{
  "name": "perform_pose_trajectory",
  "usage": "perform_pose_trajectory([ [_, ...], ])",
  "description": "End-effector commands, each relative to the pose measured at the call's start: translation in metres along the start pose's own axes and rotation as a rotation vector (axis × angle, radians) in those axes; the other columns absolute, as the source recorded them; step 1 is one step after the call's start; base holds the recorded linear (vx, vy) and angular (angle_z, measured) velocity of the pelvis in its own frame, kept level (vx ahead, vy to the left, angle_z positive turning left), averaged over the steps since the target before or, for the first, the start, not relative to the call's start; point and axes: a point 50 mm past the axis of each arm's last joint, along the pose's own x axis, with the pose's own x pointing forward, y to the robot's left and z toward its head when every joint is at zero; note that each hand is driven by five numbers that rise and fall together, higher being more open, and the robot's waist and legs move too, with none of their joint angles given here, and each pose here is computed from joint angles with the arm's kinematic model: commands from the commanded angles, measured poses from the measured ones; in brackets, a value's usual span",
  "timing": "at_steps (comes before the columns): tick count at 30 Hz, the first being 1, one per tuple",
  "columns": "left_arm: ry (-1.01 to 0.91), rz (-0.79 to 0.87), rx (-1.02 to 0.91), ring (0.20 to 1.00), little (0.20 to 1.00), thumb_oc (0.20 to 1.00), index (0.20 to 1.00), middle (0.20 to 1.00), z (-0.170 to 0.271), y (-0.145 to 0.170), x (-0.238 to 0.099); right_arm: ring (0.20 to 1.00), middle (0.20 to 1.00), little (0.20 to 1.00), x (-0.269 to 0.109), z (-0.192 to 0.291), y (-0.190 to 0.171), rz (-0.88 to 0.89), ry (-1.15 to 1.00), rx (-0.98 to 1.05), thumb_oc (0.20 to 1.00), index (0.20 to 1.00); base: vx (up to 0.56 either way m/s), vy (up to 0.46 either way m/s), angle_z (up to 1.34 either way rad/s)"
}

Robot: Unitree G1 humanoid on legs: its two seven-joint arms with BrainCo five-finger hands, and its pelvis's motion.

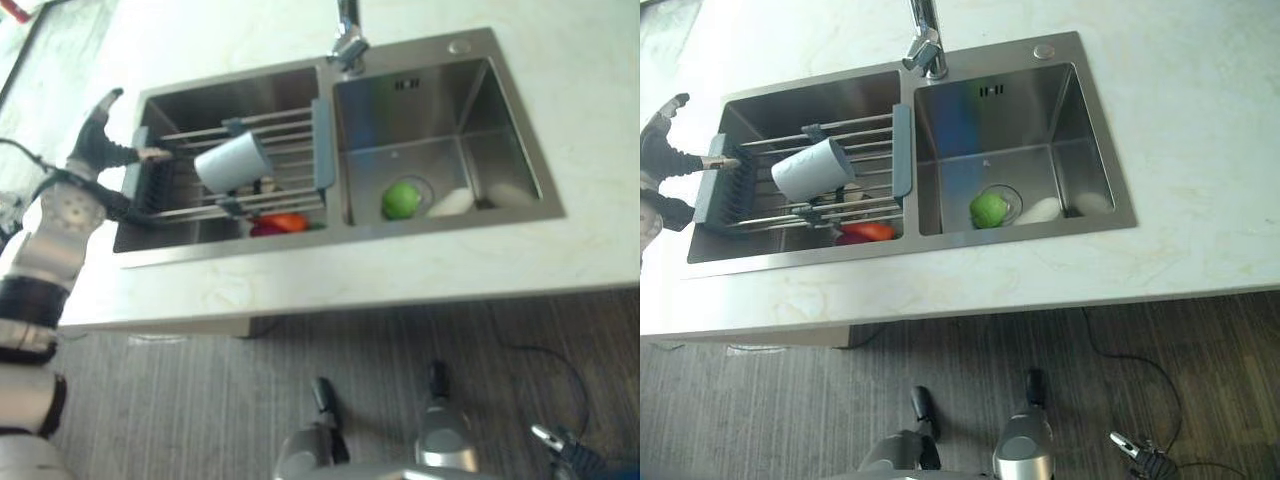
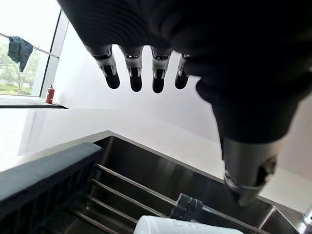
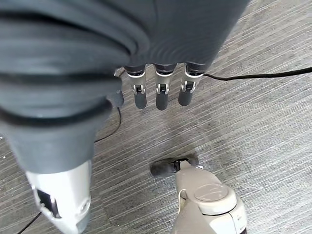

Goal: Place the dishes in the dishwasher.

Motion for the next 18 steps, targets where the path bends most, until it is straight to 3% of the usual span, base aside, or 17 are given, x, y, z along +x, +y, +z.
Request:
perform_pose_trajectory([
  [1, -0.003, 0.109, 0.030, 1.000, 1.000, 1.000, 1.000, 1.000, 0.005, 0.039, 0.006, 1.000, 1.000, 1.000, -0.007, 0.010, -0.020, -0.033, -0.050, 0.006, 1.000, 1.000, -0.02, -0.071, -0.04],
  [18, -0.025, -0.149, 0.091, 1.000, 1.000, 1.000, 1.000, 1.000, 0.024, -0.009, 0.015, 1.000, 1.000, 1.000, -0.007, 0.023, -0.022, -0.028, -0.103, 0.056, 1.000, 1.000, -0.01, -0.004, -0.02],
])
